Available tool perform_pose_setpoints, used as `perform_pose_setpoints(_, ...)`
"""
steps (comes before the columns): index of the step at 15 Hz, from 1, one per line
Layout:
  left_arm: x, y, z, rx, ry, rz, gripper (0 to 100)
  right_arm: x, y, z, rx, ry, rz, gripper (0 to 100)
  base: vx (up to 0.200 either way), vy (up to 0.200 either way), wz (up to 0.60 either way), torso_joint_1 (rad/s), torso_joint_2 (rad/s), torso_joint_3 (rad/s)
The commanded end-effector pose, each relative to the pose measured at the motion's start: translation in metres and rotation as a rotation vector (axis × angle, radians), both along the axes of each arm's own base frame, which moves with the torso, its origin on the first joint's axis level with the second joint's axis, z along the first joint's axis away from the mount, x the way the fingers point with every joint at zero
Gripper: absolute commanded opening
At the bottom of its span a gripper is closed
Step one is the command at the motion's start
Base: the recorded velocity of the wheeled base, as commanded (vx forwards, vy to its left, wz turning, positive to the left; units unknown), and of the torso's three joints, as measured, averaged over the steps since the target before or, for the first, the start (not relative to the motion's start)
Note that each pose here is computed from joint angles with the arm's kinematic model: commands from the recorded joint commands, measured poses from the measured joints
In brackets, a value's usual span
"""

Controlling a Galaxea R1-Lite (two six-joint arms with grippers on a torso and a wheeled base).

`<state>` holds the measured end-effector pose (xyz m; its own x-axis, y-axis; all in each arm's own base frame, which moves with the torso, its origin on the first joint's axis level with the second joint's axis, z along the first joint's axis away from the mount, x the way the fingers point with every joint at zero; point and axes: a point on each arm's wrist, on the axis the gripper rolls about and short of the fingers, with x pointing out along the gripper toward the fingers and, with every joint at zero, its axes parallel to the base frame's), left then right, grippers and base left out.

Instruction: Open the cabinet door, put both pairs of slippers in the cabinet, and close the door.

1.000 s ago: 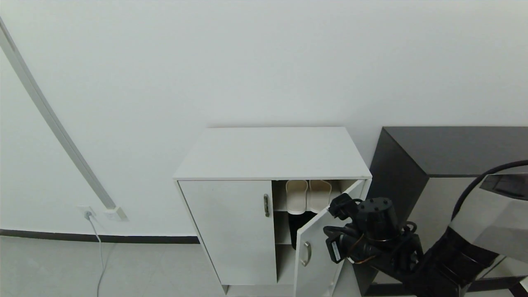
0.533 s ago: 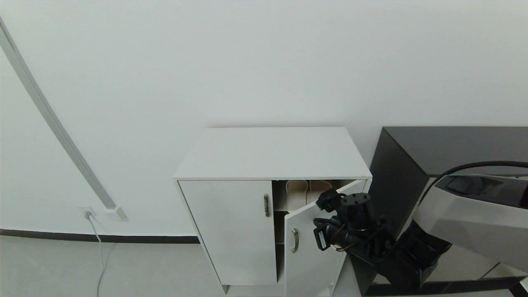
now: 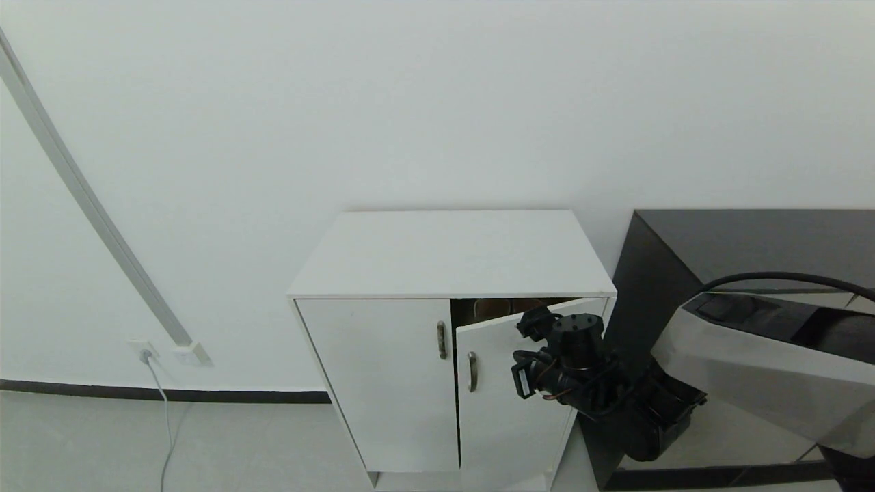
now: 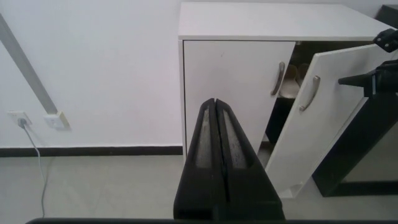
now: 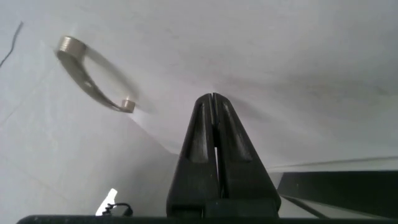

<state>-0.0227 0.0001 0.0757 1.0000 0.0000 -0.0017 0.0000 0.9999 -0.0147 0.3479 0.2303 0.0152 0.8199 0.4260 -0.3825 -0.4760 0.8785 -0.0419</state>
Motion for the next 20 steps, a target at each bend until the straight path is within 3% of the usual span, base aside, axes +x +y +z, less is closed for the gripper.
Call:
perform_pose_setpoints(1,0.000,0.000,0.000,-0.001,0.000,0.000,0,0.009,-0.002,-0.011,-0.006,0.008,-0.015,0,0.000,0.000,0.00,0.000,0.00,0.000)
perform_pose_setpoints(20,0.000,0.000,0.000,0.001,0.000,0.000,0,0.040,-0.001,-0.017,0.026,-0.040,-0.052,0,0.000,0.000,0.00,0.000,0.00,0.000)
